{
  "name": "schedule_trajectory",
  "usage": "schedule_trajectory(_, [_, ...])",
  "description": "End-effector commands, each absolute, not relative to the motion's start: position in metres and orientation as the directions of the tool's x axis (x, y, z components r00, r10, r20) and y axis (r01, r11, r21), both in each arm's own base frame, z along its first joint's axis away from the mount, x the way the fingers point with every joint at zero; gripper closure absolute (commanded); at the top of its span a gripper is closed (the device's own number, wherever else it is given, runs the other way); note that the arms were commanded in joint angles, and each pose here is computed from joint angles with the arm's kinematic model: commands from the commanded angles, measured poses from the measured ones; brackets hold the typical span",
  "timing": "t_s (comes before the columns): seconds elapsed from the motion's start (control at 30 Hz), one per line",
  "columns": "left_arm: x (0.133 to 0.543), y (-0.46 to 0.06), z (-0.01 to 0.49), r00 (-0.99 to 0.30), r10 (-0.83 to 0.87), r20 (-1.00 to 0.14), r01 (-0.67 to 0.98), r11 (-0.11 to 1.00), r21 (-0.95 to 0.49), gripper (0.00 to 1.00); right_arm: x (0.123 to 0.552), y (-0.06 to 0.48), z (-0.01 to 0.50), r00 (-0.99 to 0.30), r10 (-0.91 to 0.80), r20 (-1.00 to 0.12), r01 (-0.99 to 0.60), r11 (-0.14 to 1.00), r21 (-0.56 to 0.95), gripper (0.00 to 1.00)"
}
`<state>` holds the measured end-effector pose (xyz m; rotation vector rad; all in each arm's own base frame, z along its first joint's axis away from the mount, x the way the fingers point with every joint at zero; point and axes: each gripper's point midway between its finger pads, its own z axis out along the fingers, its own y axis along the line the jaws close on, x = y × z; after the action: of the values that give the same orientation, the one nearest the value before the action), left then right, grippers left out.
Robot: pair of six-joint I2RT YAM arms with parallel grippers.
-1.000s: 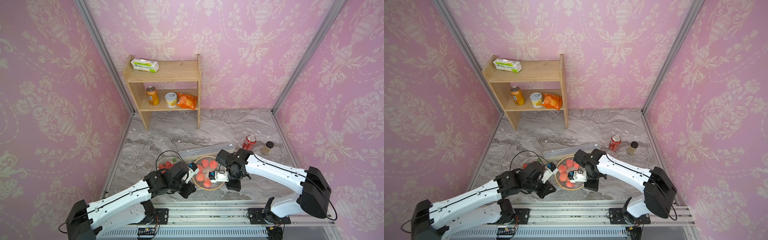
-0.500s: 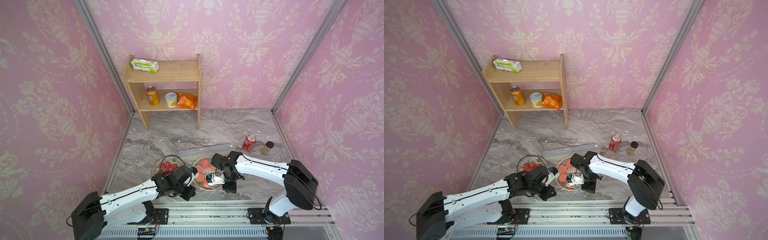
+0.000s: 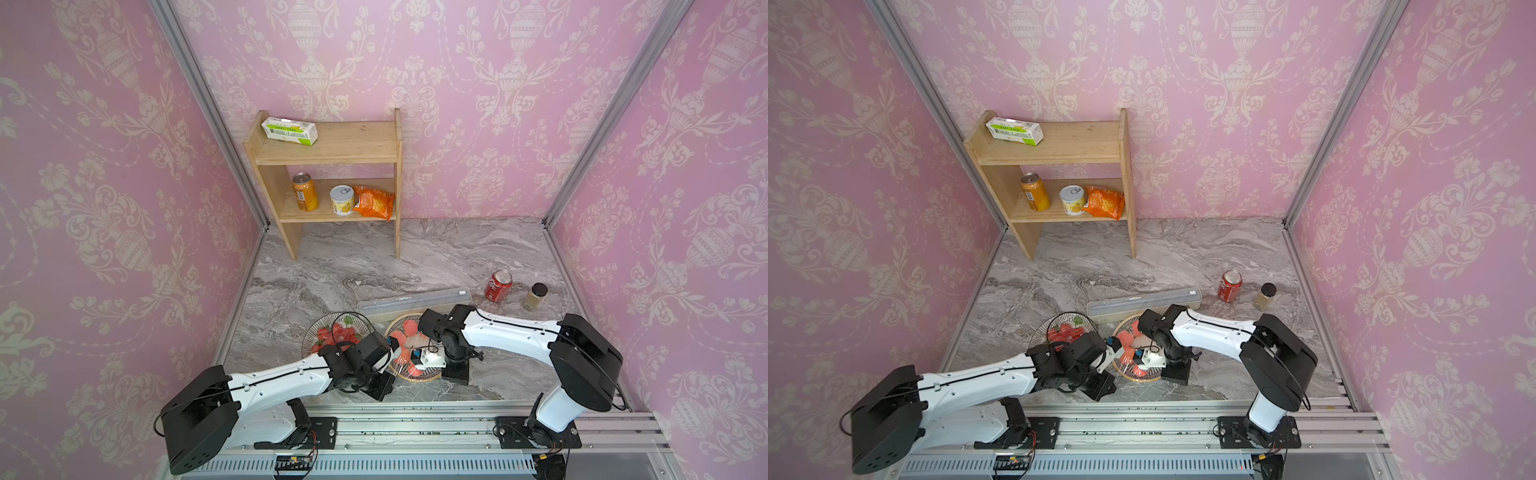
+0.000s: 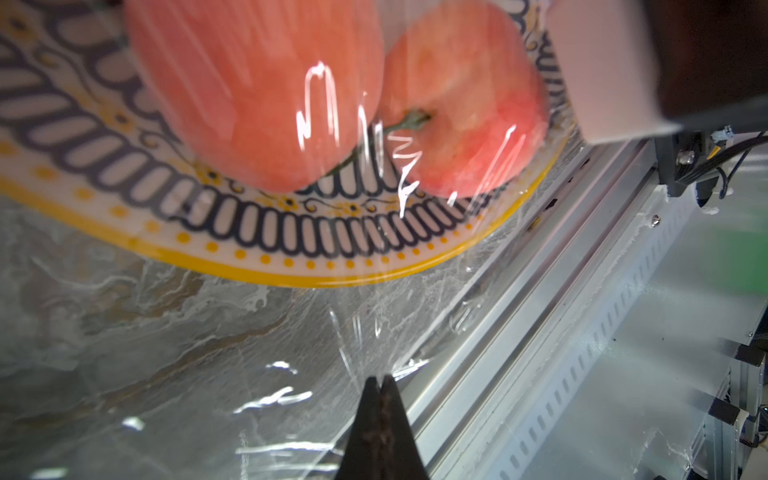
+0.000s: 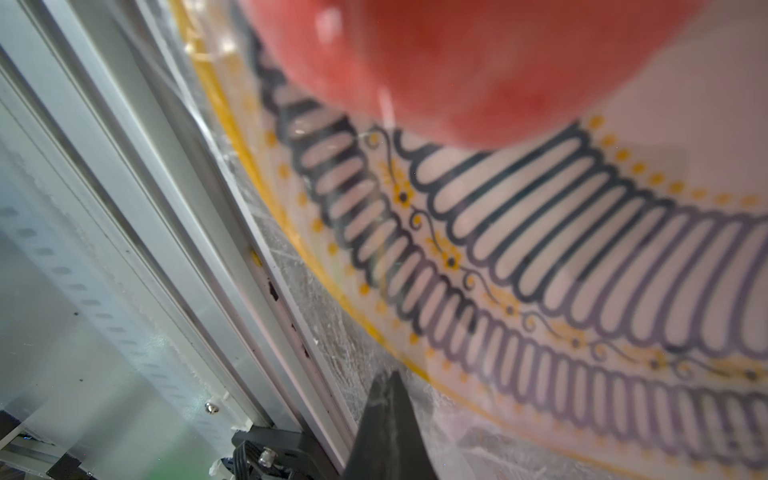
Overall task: Wrap the plate with plastic wrap
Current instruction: Cover the plate with plastic wrap.
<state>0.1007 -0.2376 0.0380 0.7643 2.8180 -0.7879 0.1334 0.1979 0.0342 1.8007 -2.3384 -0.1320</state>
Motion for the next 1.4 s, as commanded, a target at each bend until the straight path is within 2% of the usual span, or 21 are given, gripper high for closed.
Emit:
schedule_trajectory(0.0, [0.110,-0.237,0.036,-0.849,0.459,-0.262,0.528,0.746,-0.406,1.00,0.143,0.189,0.029,-0.293,-0.946,0.137,-0.941,0.311,0.133,1.00])
schedule_trajectory(0.07, [0.113,-0.235,0.034,-0.851,0.458,-0.256,0.524,0.759,-0.387,0.99,0.149,0.184,0.029,-0.313,-0.938,0.149,-0.938,0.330,0.107,1.00])
schedule_trajectory(0.1, [0.115,-0.232,0.032,-0.854,0.457,-0.250,0.520,0.771,-0.366,0.97,0.151,0.181,0.030,-0.322,-0.934,0.152,-0.935,0.339,0.103,0.97])
schedule_trajectory(0.13, [0.117,-0.229,0.030,-0.855,0.459,-0.243,0.518,0.781,-0.349,0.93,0.153,0.178,0.032,-0.334,-0.930,0.154,-0.932,0.350,0.091,0.90])
schedule_trajectory(0.17, [0.118,-0.225,0.028,-0.856,0.459,-0.236,0.515,0.791,-0.329,0.90,0.155,0.176,0.033,-0.344,-0.927,0.151,-0.930,0.359,0.082,0.88])
schedule_trajectory(0.3, [0.127,-0.214,0.030,-0.862,0.448,-0.236,0.501,0.823,-0.269,0.84,0.160,0.165,0.044,-0.374,-0.918,0.130,-0.922,0.383,0.053,0.69])
schedule_trajectory(0.43, [0.133,-0.208,0.045,-0.860,0.425,-0.282,0.494,0.832,-0.252,0.58,0.172,0.155,0.063,-0.408,-0.911,0.064,-0.913,0.408,-0.008,0.52])
schedule_trajectory(0.5, [0.136,-0.202,0.053,-0.859,0.413,-0.303,0.487,0.840,-0.237,0.51,0.181,0.148,0.074,-0.425,-0.905,0.029,-0.904,0.423,-0.058,0.45])
schedule_trajectory(0.57, [0.138,-0.197,0.064,-0.855,0.400,-0.331,0.483,0.846,-0.225,0.48,0.189,0.138,0.085,-0.442,-0.897,-0.002,-0.891,0.439,-0.111,0.37])
schedule_trajectory(0.67, [0.146,-0.194,0.090,-0.843,0.351,-0.408,0.469,0.851,-0.237,0.43,0.206,0.132,0.118,-0.497,-0.857,-0.132,-0.841,0.514,-0.169,0.29])
schedule_trajectory(0.77, [0.158,-0.202,0.124,-0.856,0.213,-0.471,0.398,0.853,-0.338,0.38,0.224,0.140,0.167,-0.571,-0.740,-0.355,-0.733,0.655,-0.185,0.11])
schedule_trajectory(0.83, [0.166,-0.209,0.140,-0.886,0.072,-0.459,0.295,0.850,-0.437,0.34,0.232,0.144,0.199,-0.661,-0.565,-0.494,-0.591,0.797,-0.121,0.00])
schedule_trajectory(0.9, [0.169,-0.216,0.143,-0.916,-0.054,-0.399,0.178,0.835,-0.521,0.32,0.226,0.152,0.213,-0.755,-0.372,-0.540,-0.468,0.883,0.045,0.00])
schedule_trajectory(0.97, [0.167,-0.222,0.135,-0.943,-0.182,-0.277,0.020,0.803,-0.595,0.33,0.216,0.161,0.210,-0.849,-0.185,-0.495,-0.329,0.918,0.220,0.00])
schedule_trajectory(1.03, [0.160,-0.225,0.118,-0.948,-0.288,-0.133,-0.147,0.772,-0.618,0.33,0.205,0.170,0.193,-0.922,0.011,-0.388,-0.149,0.913,0.379,0.00])
schedule_trajectory(1.1, [0.153,-0.233,0.103,-0.939,-0.344,-0.008,-0.259,0.722,-0.641,0.34,0.192,0.181,0.168,-0.951,0.202,-0.233,0.053,0.851,0.522,0.00])
schedule_trajectory(1.17, [0.151,-0.239,0.093,-0.927,-0.372,0.054,-0.315,0.689,-0.652,0.34,0.184,0.187,0.143,-0.942,0.311,-0.124,0.184,0.792,0.583,0.00])
schedule_trajectory(1.27, [0.151,-0.236,0.081,-0.919,-0.388,0.072,-0.343,0.694,-0.633,0.31,0.179,0.183,0.117,-0.929,0.362,-0.080,0.256,0.783,0.568,0.00])
schedule_trajectory(1.37, [0.154,-0.244,0.072,-0.910,-0.396,0.120,-0.370,0.648,-0.666,0.28,0.178,0.189,0.104,-0.927,0.373,-0.031,0.288,0.764,0.577,0.00])
